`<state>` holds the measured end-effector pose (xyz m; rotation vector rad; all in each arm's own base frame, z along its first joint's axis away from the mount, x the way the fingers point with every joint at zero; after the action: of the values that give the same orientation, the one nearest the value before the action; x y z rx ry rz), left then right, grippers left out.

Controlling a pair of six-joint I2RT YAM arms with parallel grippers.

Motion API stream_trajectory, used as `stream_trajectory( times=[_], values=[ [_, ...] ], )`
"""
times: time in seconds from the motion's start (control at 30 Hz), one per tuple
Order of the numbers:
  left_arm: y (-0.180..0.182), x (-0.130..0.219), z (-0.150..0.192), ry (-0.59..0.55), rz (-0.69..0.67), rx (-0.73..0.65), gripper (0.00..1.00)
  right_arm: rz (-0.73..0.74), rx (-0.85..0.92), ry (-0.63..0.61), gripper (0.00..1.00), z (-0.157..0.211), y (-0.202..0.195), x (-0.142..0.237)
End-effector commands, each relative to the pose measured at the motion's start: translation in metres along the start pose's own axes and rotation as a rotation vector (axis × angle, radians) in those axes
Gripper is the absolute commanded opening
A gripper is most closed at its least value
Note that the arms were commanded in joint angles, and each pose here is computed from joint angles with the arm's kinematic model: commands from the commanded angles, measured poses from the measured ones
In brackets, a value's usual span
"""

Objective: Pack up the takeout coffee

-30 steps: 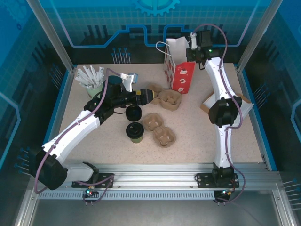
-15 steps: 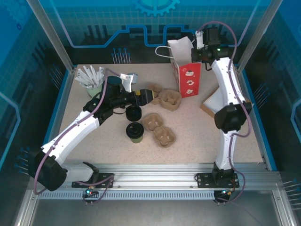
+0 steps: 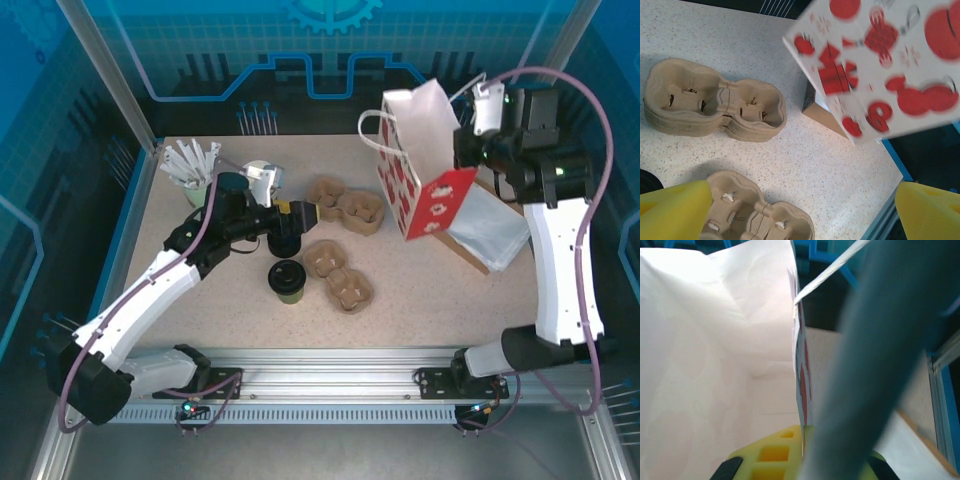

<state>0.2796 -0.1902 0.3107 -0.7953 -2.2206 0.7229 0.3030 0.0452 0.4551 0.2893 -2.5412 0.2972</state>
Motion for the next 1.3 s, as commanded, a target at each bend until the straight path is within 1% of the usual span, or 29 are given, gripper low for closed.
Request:
stream_trajectory(
  times=[0.0, 0.13, 0.23, 0.37, 0.63, 0.8, 1.03, 1.27],
  values=[
    [0.003, 0.008, 0.01, 0.007, -0.02, -0.028, 0.96, -0.03, 0.016, 0.129, 0.0, 0.041, 0.008, 0.016],
    [0.005, 0.01, 0.012, 0.001, -0.024, -0.029, 0.96, -0.056, 0.013, 0.187, 0.0, 0.076, 0.017, 0.029],
    [0.006, 0.01, 0.014, 0.003, -0.02, -0.022, 0.96, -0.107, 0.009, 0.22, 0.0, 0.097, 0.026, 0.022],
    [0.006, 0.008, 0.015, 0.011, -0.017, -0.017, 0.96, -0.151, 0.007, 0.255, 0.0, 0.11, 0.032, 0.007],
    [0.01, 0.005, 0.017, 0.017, -0.021, -0.009, 0.96, -0.242, -0.002, 0.253, 0.0, 0.114, 0.043, -0.02],
    [0.01, 0.002, 0.017, 0.022, -0.018, -0.003, 0.96, -0.265, 0.002, 0.183, 0.0, 0.105, 0.045, -0.037],
    [0.011, -0.001, 0.016, 0.026, -0.018, -0.003, 0.96, -0.321, 0.002, 0.124, 0.0, 0.094, 0.049, -0.062],
    [0.011, -0.004, 0.017, 0.033, -0.015, 0.0, 0.96, -0.33, -0.001, 0.039, 0.0, 0.079, 0.048, -0.081]
  ],
)
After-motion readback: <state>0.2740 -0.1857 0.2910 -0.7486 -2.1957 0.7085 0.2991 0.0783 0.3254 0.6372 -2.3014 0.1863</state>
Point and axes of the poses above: each hand's point on the last joint's axis, 136 mm out from that joint toward the fingers, its own x axis back along the fingers, its own y axis along the line the jaws close on, z = x × y, the point moved 5 cm from there along x, back along the fingers, and after that the axes turned 9 degrees about x, right-handed, at the moved point
